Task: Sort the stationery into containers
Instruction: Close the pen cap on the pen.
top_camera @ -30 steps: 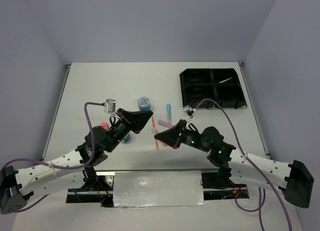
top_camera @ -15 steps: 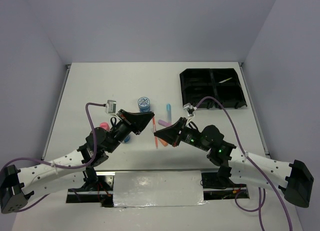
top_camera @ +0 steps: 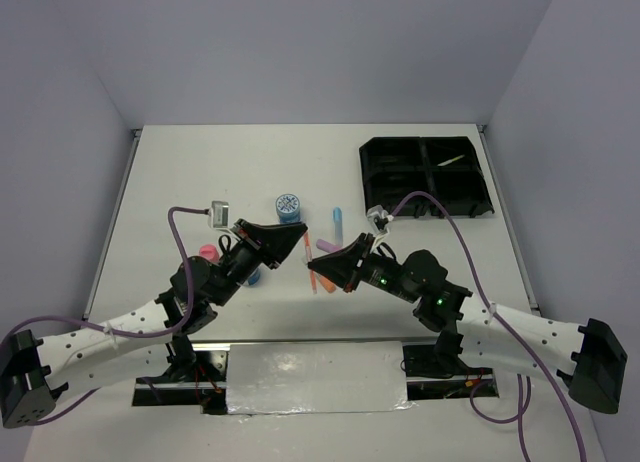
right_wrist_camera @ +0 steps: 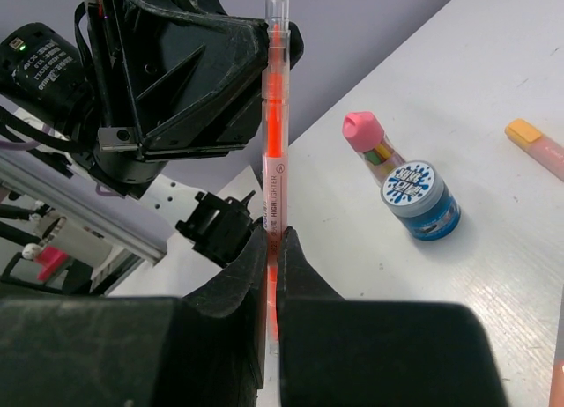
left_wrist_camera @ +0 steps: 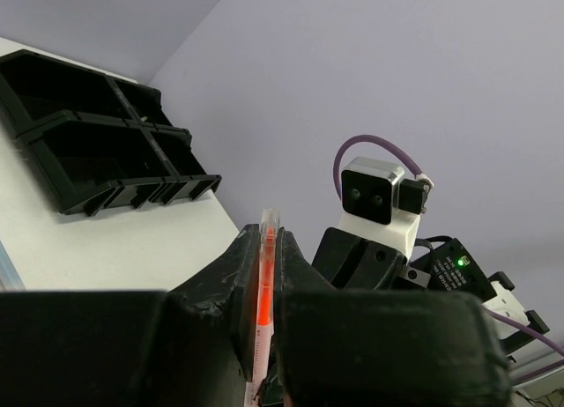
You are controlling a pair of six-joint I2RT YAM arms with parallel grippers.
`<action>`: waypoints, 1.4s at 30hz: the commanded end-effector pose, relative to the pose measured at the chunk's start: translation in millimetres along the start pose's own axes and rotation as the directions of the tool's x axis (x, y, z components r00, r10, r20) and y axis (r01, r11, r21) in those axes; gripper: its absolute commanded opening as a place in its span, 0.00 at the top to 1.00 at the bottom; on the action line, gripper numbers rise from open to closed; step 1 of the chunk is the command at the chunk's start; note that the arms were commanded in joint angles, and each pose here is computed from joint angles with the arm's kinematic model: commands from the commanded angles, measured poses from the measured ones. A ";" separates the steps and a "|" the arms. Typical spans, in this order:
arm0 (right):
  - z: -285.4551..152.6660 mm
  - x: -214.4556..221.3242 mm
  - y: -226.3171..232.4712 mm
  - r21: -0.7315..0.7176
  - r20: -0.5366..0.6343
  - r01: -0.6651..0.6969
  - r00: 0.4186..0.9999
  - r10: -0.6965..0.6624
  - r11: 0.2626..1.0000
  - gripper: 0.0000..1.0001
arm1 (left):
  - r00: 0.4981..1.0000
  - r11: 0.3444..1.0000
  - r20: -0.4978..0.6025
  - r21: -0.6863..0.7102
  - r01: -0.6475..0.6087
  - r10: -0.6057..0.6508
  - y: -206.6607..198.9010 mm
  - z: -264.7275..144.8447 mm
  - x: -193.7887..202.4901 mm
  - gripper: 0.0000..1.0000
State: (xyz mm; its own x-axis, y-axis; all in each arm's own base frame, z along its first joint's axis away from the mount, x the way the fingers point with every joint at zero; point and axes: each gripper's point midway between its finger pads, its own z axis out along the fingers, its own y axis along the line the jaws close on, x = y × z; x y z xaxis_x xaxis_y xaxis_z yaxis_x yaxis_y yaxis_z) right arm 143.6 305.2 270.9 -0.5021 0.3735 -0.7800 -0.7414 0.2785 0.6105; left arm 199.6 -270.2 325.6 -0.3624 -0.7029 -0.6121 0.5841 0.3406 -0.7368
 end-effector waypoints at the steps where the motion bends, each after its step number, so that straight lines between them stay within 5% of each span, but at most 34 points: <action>1: 8.6 -69.2 36.1 -0.075 0.229 0.075 0.972 -0.056 0.994 1.00 | 0.999 0.999 -0.029 0.018 0.032 -0.031 0.7 -3.8 10.2 1.00; 42: 23.4 -193.4 91.6 -0.178 0.376 0.318 0.897 -0.234 0.931 1.00 | 0.984 0.999 -0.175 0.024 -0.025 0.028 14.9 -12.2 64.9 1.00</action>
State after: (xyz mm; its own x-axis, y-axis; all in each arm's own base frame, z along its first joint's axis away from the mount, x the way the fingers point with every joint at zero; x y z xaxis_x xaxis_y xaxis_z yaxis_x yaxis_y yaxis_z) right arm 167.7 315.7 329.6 -0.4731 0.2574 -0.8425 -0.8257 0.2038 0.5260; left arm 209.1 -248.9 367.3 -0.2320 -0.8484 -0.4757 0.6118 0.2529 -0.7495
